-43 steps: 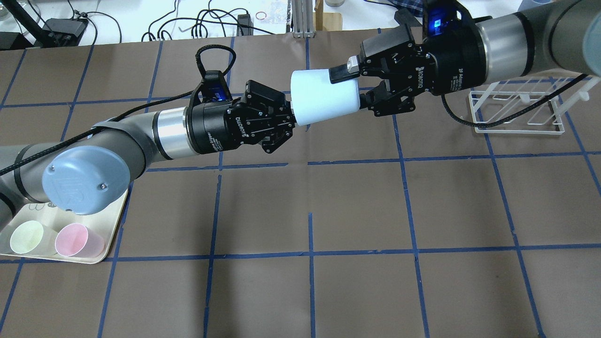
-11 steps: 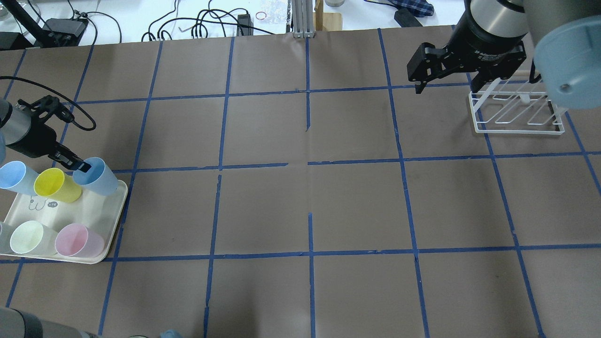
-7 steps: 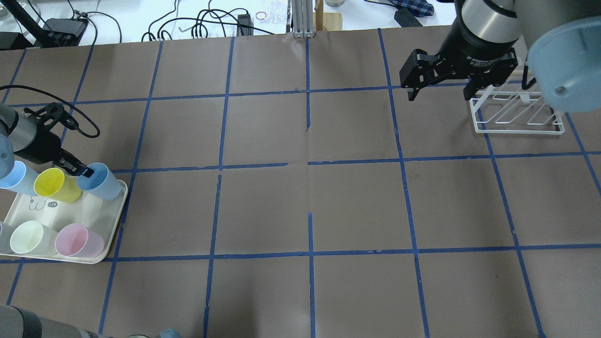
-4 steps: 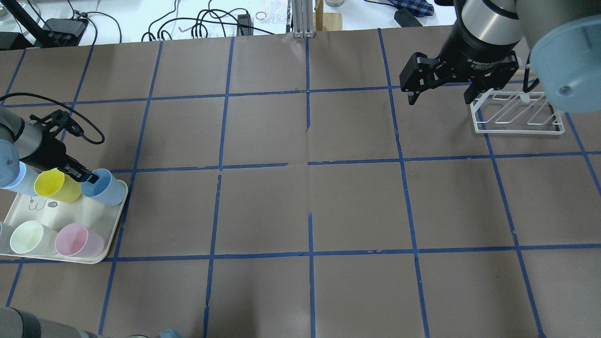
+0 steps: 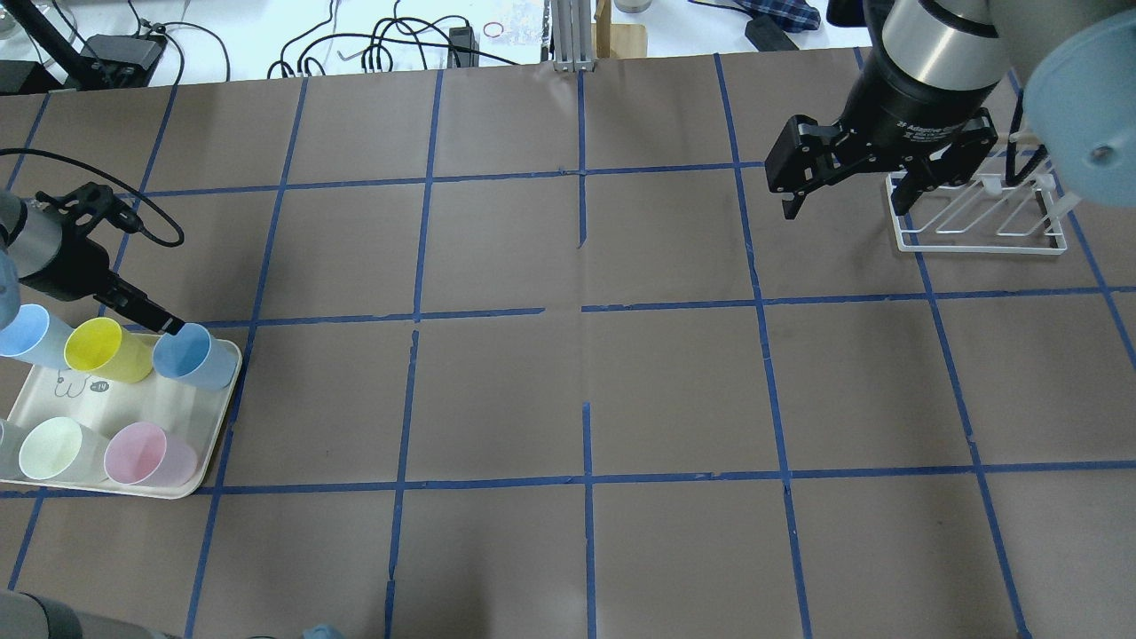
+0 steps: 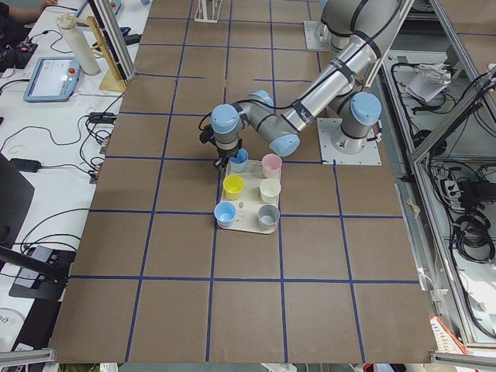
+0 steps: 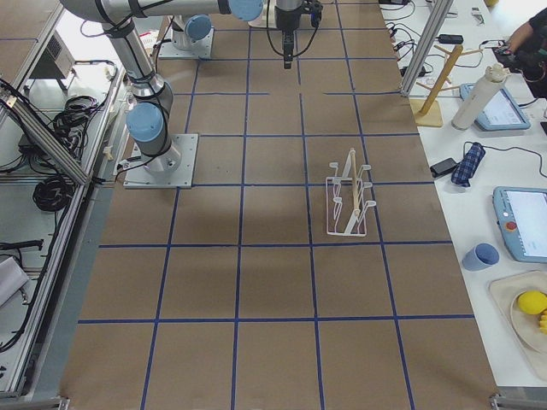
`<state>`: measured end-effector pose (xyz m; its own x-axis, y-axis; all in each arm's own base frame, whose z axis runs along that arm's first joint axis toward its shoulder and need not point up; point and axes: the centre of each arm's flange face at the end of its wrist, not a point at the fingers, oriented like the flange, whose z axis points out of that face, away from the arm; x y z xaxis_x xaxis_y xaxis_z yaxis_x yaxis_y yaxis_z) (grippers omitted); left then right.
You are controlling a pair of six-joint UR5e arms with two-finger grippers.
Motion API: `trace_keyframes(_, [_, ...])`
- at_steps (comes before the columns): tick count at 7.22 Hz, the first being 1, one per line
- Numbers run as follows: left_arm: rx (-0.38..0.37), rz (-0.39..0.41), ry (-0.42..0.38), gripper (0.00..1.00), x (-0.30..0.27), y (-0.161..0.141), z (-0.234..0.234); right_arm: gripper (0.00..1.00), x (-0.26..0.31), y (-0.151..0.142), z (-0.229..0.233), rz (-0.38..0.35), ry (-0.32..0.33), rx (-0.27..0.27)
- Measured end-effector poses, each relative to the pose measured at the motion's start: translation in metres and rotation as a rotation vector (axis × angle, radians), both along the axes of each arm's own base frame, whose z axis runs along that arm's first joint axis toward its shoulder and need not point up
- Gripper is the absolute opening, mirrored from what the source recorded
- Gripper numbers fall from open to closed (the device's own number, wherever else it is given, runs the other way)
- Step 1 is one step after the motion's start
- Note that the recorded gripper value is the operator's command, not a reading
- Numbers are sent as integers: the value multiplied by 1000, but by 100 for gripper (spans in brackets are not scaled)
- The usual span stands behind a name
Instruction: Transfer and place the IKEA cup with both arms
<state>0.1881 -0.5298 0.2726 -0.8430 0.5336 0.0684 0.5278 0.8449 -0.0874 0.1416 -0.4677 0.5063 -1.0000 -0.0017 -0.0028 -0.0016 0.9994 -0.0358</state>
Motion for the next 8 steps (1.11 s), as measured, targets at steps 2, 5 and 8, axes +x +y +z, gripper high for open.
trace_keyframes(2, [11, 113, -1, 100, -47, -25, 55, 100, -1, -1, 3, 28, 5, -16])
trace_keyframes(5, [100, 376, 16, 100, -175, -39, 152, 100, -1, -4, 5, 22, 8, -48])
trace_keyframes(8, [86, 593, -76, 100, -319, -14, 228, 100, -1, -5, 5, 20, 7, -48])
